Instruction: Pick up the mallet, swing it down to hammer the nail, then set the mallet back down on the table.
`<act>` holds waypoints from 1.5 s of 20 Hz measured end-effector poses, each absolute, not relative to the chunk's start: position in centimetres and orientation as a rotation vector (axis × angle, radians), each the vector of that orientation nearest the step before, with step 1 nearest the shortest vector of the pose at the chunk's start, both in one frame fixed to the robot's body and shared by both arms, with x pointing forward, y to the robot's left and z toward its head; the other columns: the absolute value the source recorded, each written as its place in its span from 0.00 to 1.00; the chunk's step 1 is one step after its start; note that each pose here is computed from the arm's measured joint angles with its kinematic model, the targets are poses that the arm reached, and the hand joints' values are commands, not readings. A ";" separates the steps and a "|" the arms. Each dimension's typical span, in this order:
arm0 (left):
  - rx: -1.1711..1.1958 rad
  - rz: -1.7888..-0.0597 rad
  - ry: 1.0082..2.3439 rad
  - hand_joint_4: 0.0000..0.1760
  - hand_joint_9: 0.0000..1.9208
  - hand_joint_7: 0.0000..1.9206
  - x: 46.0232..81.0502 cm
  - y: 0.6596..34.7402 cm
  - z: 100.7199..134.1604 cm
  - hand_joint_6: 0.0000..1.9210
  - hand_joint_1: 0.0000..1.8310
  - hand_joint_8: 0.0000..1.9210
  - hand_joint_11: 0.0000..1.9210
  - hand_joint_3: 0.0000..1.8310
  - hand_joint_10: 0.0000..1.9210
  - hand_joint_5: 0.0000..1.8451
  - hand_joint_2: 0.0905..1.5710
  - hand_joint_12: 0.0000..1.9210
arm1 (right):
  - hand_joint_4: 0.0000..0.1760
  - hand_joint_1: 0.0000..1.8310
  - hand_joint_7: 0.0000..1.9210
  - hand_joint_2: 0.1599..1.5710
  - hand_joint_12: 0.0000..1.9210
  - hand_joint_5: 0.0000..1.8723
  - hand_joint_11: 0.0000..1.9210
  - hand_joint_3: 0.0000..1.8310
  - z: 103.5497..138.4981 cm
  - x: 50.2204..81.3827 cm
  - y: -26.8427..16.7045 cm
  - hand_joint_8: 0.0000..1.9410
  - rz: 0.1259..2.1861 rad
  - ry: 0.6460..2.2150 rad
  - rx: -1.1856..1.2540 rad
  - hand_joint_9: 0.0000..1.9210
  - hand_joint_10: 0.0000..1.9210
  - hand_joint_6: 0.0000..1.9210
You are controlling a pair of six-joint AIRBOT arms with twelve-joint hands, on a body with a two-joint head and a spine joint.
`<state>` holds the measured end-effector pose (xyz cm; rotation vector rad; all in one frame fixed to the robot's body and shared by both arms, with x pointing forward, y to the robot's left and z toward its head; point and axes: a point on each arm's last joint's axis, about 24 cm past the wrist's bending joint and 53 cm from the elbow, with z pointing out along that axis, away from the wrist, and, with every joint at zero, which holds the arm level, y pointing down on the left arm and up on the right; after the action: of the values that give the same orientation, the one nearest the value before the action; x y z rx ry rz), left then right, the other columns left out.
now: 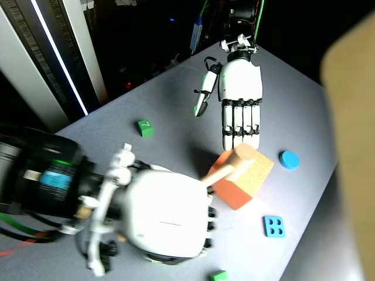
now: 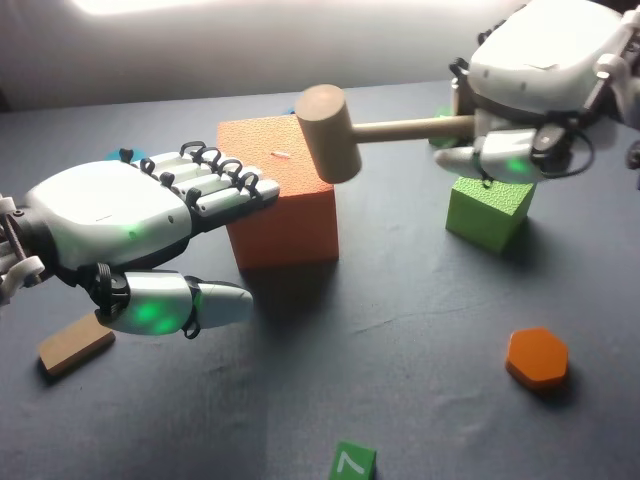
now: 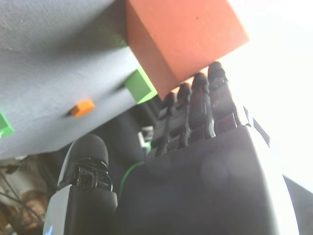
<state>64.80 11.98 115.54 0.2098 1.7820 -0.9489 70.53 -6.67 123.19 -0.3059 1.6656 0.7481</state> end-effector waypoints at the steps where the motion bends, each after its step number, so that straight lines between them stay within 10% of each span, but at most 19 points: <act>1: 0.210 -0.949 1.781 0.00 0.03 0.03 64.8 12.0 115.6 0.00 0.00 0.00 0.00 0.00 0.00 0.04 0.84 0.05 | 1.00 0.16 0.81 0.99 1.00 0.71 0.89 0.00 123.1 69.7 -6.9 1.00 0.737 1.665 -0.328 0.84 1.00 1.00; 30: 0.238 -0.937 1.655 0.00 0.02 0.02 65.1 13.5 123.6 0.00 0.00 0.00 0.00 0.00 0.00 0.01 0.84 0.03 | 1.00 0.24 0.80 0.94 1.00 0.72 0.89 0.00 114.4 64.0 2.8 1.00 0.701 1.599 -0.755 0.84 1.00 1.00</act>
<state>65.06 13.54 123.56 0.2383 1.6549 -0.9366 63.99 2.76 114.43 -0.7551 1.5989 0.7006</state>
